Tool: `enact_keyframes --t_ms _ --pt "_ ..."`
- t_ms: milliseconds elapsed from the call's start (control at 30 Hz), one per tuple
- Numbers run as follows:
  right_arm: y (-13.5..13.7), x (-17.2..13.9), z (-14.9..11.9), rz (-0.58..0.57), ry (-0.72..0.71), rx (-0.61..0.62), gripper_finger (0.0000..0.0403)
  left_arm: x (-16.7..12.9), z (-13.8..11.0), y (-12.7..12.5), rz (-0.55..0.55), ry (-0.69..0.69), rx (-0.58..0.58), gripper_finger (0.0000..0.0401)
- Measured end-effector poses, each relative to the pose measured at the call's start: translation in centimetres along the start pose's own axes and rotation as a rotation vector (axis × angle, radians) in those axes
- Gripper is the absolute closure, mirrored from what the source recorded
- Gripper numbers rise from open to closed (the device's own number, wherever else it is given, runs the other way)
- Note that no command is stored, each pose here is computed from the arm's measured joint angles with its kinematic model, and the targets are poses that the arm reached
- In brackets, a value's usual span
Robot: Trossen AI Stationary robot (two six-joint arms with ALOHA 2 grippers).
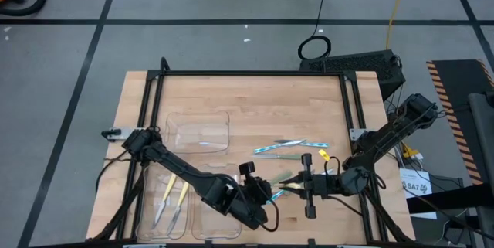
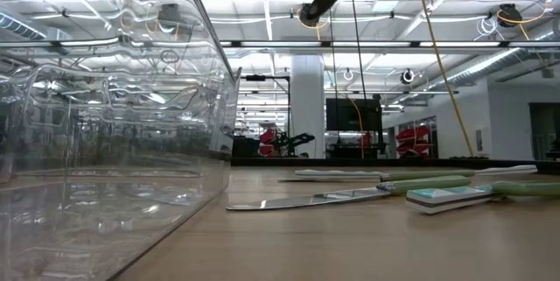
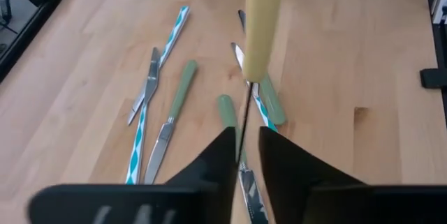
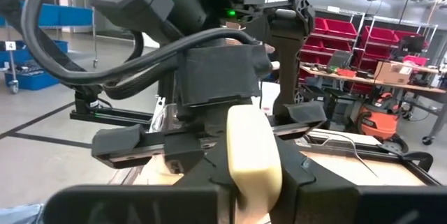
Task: Sort silverware by color (type)
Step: Put the yellow table knife into the bottom left transparent bin
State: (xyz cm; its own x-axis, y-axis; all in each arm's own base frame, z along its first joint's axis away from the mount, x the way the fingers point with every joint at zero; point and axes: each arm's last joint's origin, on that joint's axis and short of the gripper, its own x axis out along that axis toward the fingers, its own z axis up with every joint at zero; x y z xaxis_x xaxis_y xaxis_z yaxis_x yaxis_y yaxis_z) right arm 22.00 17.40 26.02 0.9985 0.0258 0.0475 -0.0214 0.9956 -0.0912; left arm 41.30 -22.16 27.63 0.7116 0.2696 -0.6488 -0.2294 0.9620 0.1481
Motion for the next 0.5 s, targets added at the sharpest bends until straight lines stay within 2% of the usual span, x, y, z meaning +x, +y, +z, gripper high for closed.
enact_keyframes --t_ms 200,400,500 --pt "0.06 -0.15 0.09 -0.003 -0.001 -0.005 0.0369 -0.19 -0.24 -0.19 0.005 0.007 0.011 0.0263" --pt "0.31 -0.66 0.55 0.019 -0.016 0.0 0.0369 -0.45 -0.58 -0.4 0.012 0.019 0.013 0.0259" --pt "0.37 -0.8 0.69 0.025 -0.021 -0.001 0.0369 -0.43 -0.52 -0.39 0.012 0.014 0.008 0.0271"
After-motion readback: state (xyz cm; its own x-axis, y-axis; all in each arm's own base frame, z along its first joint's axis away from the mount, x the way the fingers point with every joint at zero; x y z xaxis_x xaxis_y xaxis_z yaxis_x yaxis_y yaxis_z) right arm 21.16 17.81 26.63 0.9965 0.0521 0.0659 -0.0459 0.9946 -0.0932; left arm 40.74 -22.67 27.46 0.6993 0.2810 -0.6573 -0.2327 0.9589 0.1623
